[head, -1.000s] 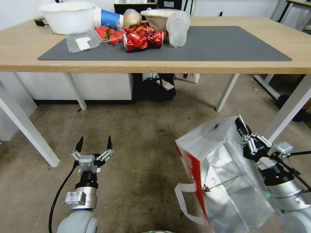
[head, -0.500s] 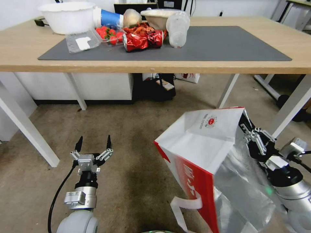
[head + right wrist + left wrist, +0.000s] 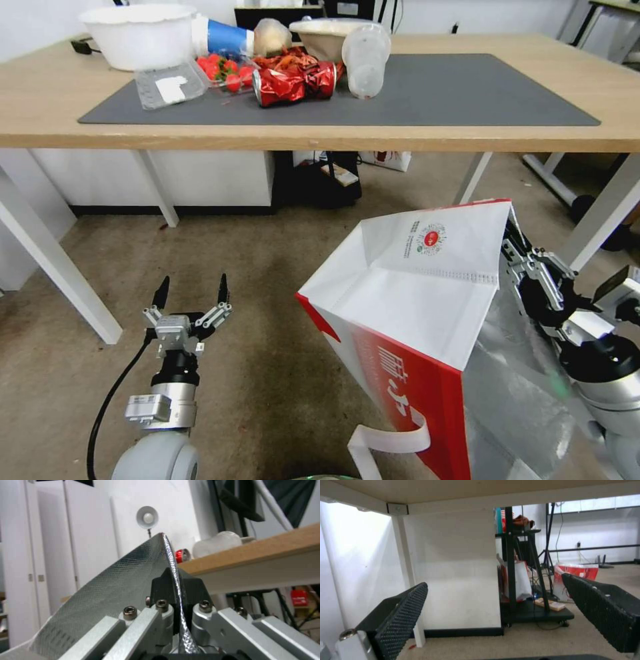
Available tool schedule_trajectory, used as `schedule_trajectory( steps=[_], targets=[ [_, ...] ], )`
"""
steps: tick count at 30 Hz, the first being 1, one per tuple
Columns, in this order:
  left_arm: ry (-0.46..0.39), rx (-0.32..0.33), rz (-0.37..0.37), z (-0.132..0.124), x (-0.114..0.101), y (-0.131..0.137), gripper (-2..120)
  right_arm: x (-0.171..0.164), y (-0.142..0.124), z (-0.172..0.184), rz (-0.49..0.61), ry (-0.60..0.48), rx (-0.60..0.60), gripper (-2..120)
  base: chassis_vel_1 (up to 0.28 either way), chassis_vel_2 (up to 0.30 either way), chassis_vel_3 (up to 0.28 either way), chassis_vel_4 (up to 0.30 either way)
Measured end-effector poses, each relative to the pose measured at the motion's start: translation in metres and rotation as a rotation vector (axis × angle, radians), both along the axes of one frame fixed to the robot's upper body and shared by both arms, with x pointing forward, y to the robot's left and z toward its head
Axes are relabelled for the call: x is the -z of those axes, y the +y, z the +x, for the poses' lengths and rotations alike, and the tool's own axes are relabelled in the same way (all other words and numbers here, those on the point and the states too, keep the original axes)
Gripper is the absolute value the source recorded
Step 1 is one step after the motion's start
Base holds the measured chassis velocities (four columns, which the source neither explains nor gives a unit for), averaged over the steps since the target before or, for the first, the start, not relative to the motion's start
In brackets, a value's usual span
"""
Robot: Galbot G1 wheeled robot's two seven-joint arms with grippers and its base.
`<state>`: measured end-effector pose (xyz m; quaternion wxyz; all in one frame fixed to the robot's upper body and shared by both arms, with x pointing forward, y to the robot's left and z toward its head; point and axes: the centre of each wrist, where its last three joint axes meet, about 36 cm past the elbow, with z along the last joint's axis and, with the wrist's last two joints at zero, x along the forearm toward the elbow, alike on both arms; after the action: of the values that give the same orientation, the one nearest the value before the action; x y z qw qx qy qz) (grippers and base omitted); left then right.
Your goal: Pick up the food delivery bag from the floor and place it on the table.
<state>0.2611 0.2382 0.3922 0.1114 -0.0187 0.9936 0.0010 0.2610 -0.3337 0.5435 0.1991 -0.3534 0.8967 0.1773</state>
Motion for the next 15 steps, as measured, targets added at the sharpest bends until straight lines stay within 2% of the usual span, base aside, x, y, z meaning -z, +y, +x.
schedule_trajectory(
  steps=[4,15],
  targets=[
    [-0.001,0.001,-0.002,0.000,0.000,0.001,100,-0.008,-0.006,0.001,-0.031,-0.009,-0.067,0,0.000,0.000,0.000,0.000],
    [-0.013,0.030,-0.002,-0.001,0.000,0.004,100,-0.011,-0.012,0.002,-0.061,-0.032,-0.148,0,0.000,0.000,0.000,0.000]
  ],
)
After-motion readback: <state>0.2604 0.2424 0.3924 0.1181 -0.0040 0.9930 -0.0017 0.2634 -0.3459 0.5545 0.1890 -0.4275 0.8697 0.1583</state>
